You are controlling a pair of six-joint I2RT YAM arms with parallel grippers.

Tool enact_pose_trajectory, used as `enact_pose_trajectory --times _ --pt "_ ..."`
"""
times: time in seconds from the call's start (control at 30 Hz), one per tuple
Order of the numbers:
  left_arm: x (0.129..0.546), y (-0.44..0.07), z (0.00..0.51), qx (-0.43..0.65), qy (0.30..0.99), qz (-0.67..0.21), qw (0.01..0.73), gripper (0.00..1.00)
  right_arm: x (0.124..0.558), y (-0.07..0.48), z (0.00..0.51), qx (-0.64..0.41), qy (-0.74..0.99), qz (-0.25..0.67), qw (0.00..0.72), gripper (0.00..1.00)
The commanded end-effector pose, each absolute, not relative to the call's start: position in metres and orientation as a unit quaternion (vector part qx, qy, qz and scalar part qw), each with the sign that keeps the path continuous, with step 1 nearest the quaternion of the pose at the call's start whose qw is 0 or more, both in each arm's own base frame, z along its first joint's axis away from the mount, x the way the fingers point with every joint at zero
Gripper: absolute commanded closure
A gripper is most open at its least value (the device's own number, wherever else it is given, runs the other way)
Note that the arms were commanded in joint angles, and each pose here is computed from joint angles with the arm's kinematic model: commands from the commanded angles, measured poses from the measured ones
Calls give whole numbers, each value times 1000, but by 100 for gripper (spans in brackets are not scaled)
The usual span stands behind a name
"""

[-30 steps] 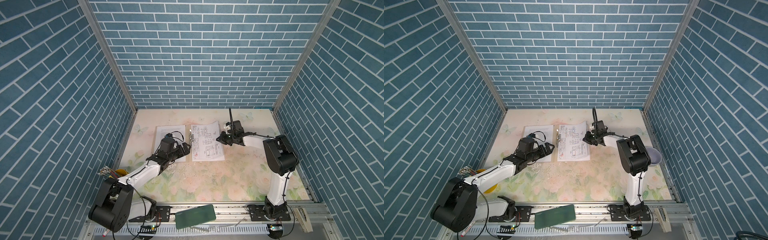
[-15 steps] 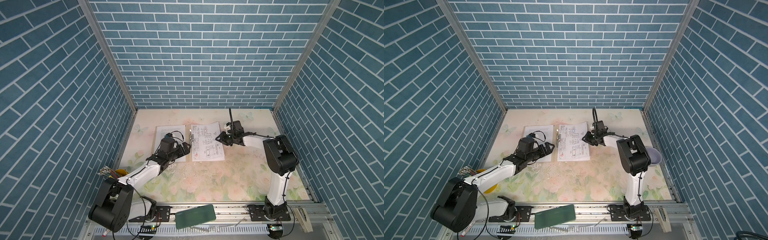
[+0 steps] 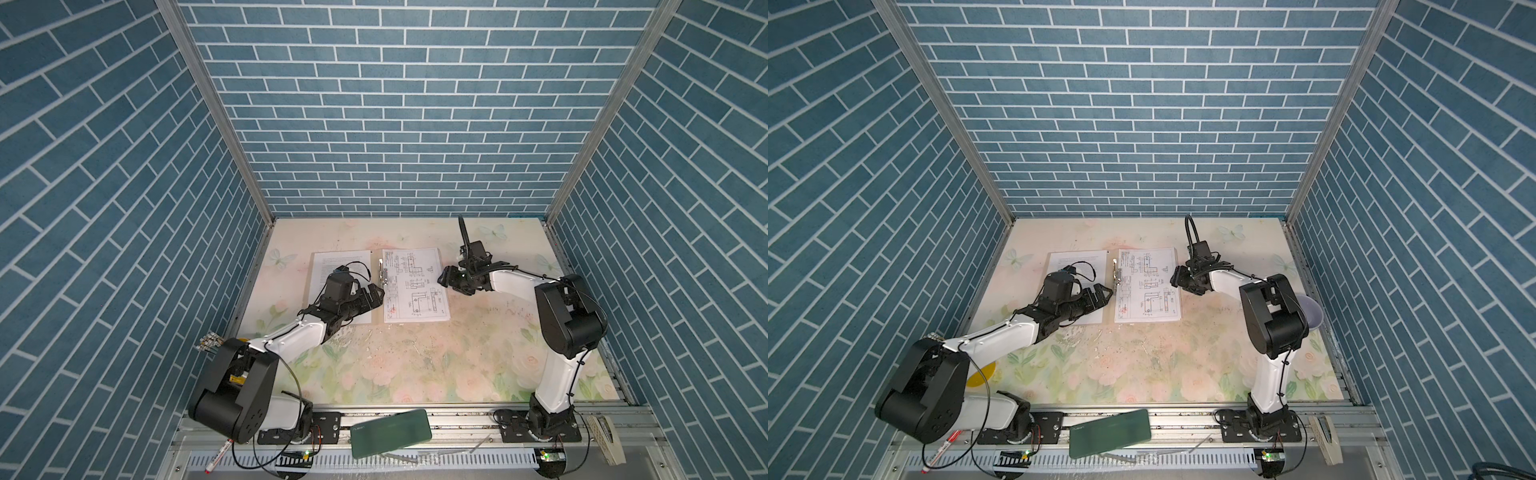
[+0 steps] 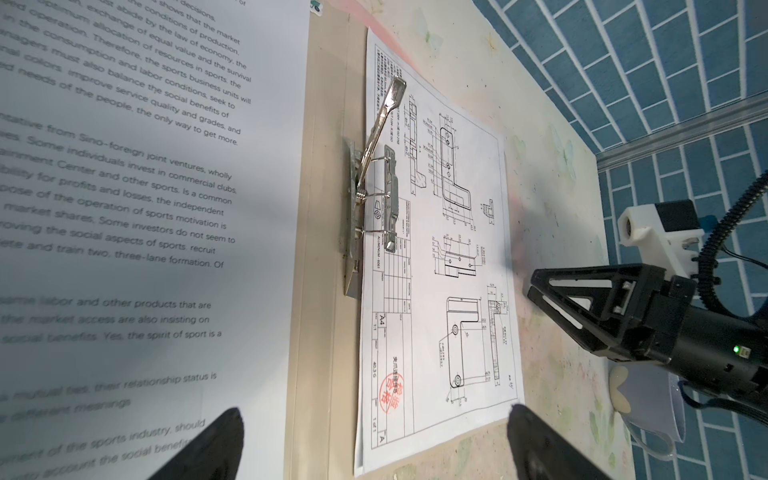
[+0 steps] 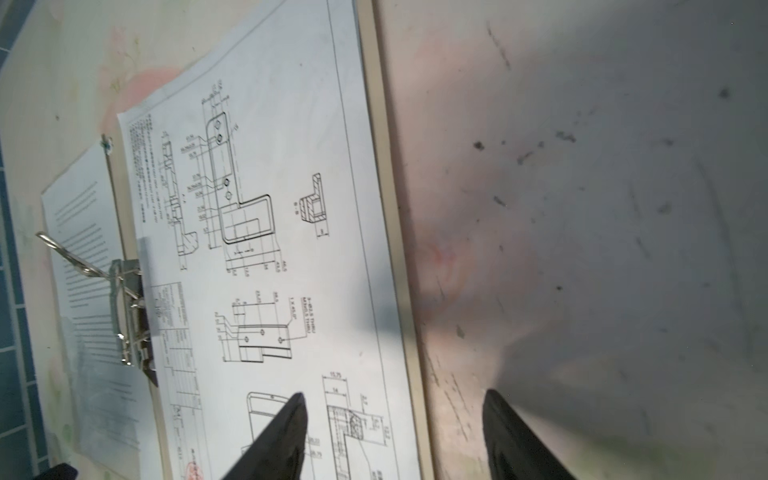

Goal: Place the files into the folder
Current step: 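Lower the technical drawing onto the folder clip with the right gripper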

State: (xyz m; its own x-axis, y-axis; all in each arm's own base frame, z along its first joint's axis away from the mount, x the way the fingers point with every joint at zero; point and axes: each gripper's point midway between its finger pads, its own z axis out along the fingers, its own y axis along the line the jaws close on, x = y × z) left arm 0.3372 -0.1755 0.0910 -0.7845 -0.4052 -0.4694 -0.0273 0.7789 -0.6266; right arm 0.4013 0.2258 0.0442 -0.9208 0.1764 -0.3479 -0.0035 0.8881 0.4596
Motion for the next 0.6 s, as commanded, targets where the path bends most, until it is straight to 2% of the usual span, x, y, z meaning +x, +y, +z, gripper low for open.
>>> enact_pose_trajectory --times 0.0,0.57 --pt "356 -185 103 -106 882 -326 322 0 403 212 54 32 955 204 212 31" --pt "414 -220 64 -68 897 -327 291 0 397 182 41 65 947 217 226 29"
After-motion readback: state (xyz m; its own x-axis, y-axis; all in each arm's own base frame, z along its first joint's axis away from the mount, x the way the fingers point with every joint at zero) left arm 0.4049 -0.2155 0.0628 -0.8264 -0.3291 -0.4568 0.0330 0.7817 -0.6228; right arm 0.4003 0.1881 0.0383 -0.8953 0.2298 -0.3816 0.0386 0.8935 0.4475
